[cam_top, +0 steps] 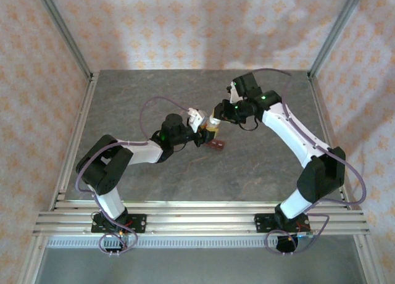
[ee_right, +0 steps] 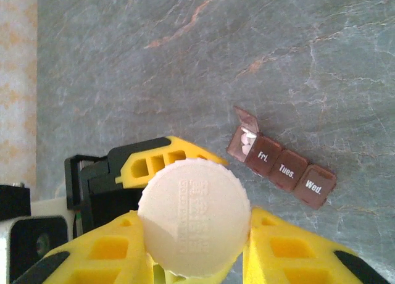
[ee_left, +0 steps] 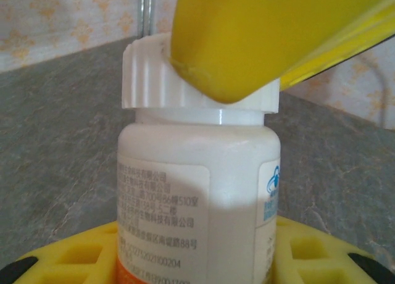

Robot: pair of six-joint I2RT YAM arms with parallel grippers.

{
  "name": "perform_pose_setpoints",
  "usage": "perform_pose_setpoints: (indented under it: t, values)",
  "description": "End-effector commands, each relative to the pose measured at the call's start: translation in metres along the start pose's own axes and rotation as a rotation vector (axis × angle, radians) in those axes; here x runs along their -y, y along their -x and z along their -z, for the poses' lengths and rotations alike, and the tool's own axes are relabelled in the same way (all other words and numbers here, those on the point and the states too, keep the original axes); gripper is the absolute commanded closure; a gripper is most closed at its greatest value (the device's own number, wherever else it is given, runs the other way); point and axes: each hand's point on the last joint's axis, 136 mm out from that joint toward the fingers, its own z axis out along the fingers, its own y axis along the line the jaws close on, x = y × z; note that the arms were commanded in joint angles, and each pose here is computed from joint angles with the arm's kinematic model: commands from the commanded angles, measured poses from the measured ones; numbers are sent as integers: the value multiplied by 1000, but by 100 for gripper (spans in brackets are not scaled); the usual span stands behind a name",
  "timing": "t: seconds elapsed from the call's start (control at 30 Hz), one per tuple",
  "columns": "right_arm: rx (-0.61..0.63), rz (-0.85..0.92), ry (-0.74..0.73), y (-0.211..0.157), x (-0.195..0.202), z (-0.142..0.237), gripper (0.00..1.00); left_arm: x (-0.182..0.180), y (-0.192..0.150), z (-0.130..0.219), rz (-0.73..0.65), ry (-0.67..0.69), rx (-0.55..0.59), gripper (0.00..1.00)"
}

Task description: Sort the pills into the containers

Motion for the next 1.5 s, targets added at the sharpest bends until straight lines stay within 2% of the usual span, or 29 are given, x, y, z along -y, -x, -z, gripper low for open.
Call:
perform_pose_setpoints:
  t: [0.0, 0.23, 0.37, 0.47, 0.63, 0.73, 0.9, 1.1, 1.47]
  values:
    - [32, -120, -109, -3, 23, -18, 73, 13, 64, 6, -142, -14, 207, 100]
    - [32, -120, -84, 0, 16, -17, 72, 12, 61, 3, -145, -14, 197, 100]
    - [44, -89, -84, 11, 11, -6, 65, 11, 60, 1, -148, -18, 192, 100]
    - [52, -76, -52, 22, 5, 8, 58, 11, 59, 0, -144, -20, 190, 100]
    - [77, -33, -36, 36, 2, 35, 38, 10, 57, -1, -139, -24, 189, 100]
    - [102, 1, -40, 44, 4, 49, 29, 12, 57, -2, -134, -36, 195, 100]
    - [143, 121, -55, 57, 9, 66, 26, 17, 57, -1, -126, -68, 200, 100]
    - [76, 340, 46, 39, -7, 70, 26, 25, 64, 0, -101, -124, 217, 100]
    - [8, 344, 176, 32, -27, 61, 26, 30, 68, 0, -84, -152, 228, 100]
